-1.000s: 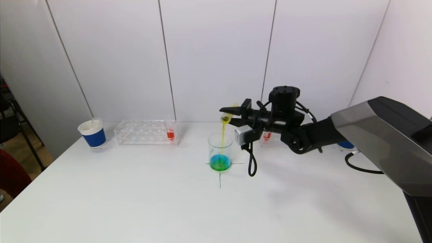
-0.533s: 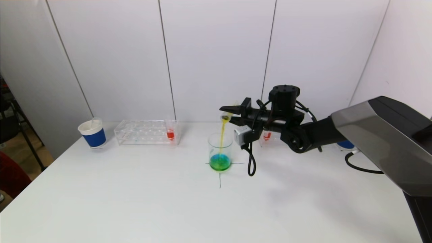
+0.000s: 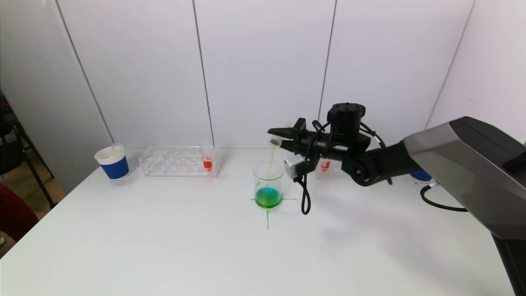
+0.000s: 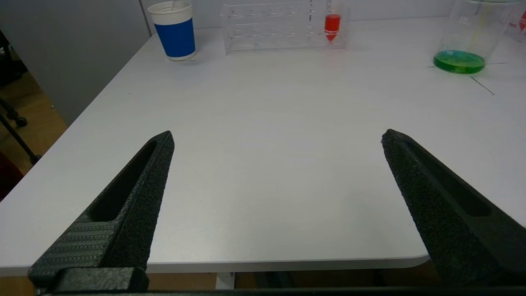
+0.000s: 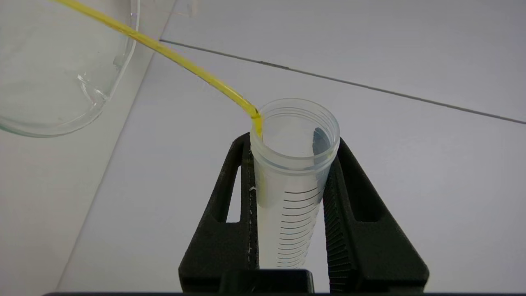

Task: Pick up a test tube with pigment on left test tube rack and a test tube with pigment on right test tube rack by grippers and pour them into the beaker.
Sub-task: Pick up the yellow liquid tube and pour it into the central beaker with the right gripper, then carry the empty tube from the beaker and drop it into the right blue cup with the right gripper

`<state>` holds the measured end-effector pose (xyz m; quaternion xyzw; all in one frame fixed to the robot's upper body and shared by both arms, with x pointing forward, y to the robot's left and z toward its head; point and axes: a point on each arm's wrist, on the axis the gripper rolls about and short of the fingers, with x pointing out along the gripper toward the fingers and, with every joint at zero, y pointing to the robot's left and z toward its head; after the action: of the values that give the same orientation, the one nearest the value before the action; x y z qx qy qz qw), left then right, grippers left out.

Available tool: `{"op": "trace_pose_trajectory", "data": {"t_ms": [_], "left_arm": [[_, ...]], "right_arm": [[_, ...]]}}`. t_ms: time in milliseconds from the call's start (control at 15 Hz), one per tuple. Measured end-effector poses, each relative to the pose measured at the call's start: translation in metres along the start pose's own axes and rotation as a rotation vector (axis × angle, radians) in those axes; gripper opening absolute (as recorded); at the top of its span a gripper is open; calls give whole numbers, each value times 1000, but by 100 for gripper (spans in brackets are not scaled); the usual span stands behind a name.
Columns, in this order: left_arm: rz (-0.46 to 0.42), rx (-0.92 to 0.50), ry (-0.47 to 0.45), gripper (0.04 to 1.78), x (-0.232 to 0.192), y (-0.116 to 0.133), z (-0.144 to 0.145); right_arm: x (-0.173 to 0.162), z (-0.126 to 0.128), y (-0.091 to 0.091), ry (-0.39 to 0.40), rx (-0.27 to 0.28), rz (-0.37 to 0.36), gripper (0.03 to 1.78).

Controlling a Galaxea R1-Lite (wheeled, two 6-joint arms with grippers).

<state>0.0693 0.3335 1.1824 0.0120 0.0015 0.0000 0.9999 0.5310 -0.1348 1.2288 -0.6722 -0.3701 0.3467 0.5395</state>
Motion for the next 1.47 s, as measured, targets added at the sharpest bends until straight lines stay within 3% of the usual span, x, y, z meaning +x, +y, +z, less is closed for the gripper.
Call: {"op": "trace_pose_trajectory", "data": {"t_ms": [467,800,1133,1467], "left_arm": [[0,0,0,176,0,0,0],[0,0,0,176,0,0,0],[0,0,0,176,0,0,0],[0,1,0,176,0,0,0]], "right_arm": [[2,1,-5,24,-86,-7,51],[3,3,-4,25,-73,2,51],[0,0,1,33,63,21,51],[-3,-6,-4,89,285,1,51]]}}
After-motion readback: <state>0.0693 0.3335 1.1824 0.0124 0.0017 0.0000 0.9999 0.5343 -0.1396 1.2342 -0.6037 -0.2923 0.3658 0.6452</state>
